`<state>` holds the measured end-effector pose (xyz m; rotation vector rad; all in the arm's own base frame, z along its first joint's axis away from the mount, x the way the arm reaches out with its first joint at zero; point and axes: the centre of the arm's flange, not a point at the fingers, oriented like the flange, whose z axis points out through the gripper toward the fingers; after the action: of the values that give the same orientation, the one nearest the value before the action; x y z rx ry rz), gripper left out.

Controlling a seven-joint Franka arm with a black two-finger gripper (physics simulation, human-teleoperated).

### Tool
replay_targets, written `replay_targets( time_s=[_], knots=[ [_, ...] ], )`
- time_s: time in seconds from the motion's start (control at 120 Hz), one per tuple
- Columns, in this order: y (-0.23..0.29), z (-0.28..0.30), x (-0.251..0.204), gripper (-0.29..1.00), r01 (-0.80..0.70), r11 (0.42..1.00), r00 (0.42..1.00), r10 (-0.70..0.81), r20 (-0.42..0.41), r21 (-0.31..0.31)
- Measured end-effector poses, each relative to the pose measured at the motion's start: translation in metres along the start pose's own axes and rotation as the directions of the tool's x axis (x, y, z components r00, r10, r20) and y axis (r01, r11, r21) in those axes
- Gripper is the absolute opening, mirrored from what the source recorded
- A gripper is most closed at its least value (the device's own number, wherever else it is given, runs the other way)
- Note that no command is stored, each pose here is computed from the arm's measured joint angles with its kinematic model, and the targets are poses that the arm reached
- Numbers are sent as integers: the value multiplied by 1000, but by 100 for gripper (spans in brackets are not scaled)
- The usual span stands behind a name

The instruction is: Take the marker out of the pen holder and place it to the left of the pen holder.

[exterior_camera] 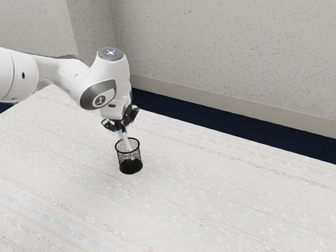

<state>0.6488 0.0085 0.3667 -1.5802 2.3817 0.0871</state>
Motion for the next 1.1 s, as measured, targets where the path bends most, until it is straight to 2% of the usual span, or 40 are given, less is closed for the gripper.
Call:
replay_targets(
  time_s=[0.15,0.267,0.333,0.383,0.508,0.592,0.7,0.792,1.1],
  knots=[
    [-1,-77,-11,-5,15,997,997,-20,69,70],
    [-7,-102,-24,-6,37,995,995,-45,84,91],
    [-24,-94,-48,-6,86,990,995,-91,39,108],
    [-36,-73,-72,-6,149,983,989,-146,-36,111],
    [-40,3,-129,-6,311,948,924,-284,-257,70],
    [-22,24,-167,-5,381,924,876,-346,-335,44],
    [9,45,-208,-5,414,910,852,-390,-349,-7],
    [32,64,-224,-5,406,912,846,-398,-355,-55],
    [85,119,-240,-5,286,936,855,-346,-386,-205]
  ],
)
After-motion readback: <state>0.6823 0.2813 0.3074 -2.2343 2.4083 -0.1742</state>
